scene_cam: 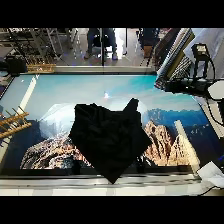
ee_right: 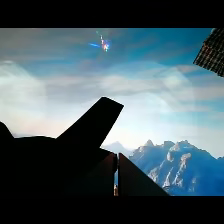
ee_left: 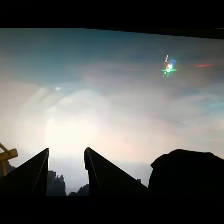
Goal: Fold the clothes and pants, and hang the long-sleeved shirts on hangers.
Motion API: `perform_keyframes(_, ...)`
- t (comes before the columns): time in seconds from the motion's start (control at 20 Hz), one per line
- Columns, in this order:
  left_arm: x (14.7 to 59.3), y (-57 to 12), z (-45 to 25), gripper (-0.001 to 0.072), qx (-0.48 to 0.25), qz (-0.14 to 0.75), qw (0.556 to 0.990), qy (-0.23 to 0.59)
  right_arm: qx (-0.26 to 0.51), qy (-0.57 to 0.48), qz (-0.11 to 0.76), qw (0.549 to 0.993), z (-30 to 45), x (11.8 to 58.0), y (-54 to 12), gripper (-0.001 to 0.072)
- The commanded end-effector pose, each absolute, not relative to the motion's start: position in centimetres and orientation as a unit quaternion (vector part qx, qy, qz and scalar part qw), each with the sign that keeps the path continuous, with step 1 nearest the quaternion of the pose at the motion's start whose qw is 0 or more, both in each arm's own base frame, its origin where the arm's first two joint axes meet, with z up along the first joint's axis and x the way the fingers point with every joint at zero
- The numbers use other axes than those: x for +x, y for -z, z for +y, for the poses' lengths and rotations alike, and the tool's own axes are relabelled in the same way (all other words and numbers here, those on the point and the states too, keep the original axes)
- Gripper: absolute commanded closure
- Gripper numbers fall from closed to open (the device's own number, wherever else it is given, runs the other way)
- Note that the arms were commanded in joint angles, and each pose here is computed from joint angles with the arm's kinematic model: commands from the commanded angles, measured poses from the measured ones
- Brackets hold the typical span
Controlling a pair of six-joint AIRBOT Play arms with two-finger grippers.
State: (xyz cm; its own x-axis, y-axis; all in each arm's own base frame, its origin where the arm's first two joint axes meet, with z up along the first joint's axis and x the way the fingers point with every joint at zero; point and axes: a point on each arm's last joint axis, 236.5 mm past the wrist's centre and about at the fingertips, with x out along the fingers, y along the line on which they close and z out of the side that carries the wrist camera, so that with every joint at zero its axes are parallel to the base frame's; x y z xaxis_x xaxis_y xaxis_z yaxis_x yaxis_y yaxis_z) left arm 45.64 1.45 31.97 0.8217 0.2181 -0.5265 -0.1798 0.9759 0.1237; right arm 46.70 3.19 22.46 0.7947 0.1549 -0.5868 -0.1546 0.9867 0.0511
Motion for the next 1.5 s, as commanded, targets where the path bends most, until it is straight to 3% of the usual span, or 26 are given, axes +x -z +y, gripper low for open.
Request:
perform_keyframes(0.0, 45.6, -32.0, 1.5, 0.0445, 0.034, 0.279, 0.954, -0.105, 0.0, -0.082, 0.31, 0.947, 3.2, 46.7, -22.4, 0.0645)
perform_keyframes(0.75, 46.6, -32.7, 1.2, 0.0446, 0.034, 0.258, 0.96, -0.1, 0.003, -0.083, 0.304, 0.949, 3.3, 46.9, -22.7, 0.0647)
perform_keyframes(1.0, 47.5, -31.3, 0.8, 0.0445, 0.034, 0.273, 0.957, -0.095, 0.062, -0.119, 0.287, 0.949, 5.7, 47.0, -23.8, 0.0682)
perform_keyframes(1.05, 47.5, -30.4, -0.3, 0.0424, 0.018, 0.288, 0.955, -0.076, 0.088, -0.119, 0.29, 0.946, 6.1, 47.0, -23.8, 0.0682)
perform_keyframes(1.15, 47.2, -28.0, -5.0, 0.0116, 0.001, 0.331, 0.943, 0.022, 0.124, -0.131, 0.306, 0.935, 7.2, 46.2, -23.7, 0.0682)
perform_keyframes(1.2, 46.5, -26.5, -8.2, 0.0069, 0.007, 0.36, 0.928, 0.096, 0.127, -0.135, 0.303, 0.935, 7.3, 46.3, -23.8, 0.0681)
perform_keyframes(1.3, 45.0, -23.0, -13.1, 0.0073, -0.02, 0.42, 0.886, 0.198, 0.136, -0.147, 0.318, 0.927, 8.0, 45.6, -23.5, 0.068)
perform_keyframes(1.35, 44.7, -20.8, -14.2, 0.0073, -0.035, 0.448, 0.867, 0.215, 0.13, -0.154, 0.34, 0.918, 8.3, 44.8, -22.6, 0.0649)
perform_keyframes(1.4, 44.4, -18.1, -15.0, 0.0073, -0.047, 0.478, 0.848, 0.225, 0.117, -0.16, 0.354, 0.914, 8.4, 44.4, -21.9, 0.0424)
perform_keyframes(1.45, 44.1, -15.2, -15.2, 0.0073, -0.052, 0.51, 0.829, 0.225, 0.114, -0.164, 0.369, 0.908, 8.6, 44.0, -21.2, 0.0145)
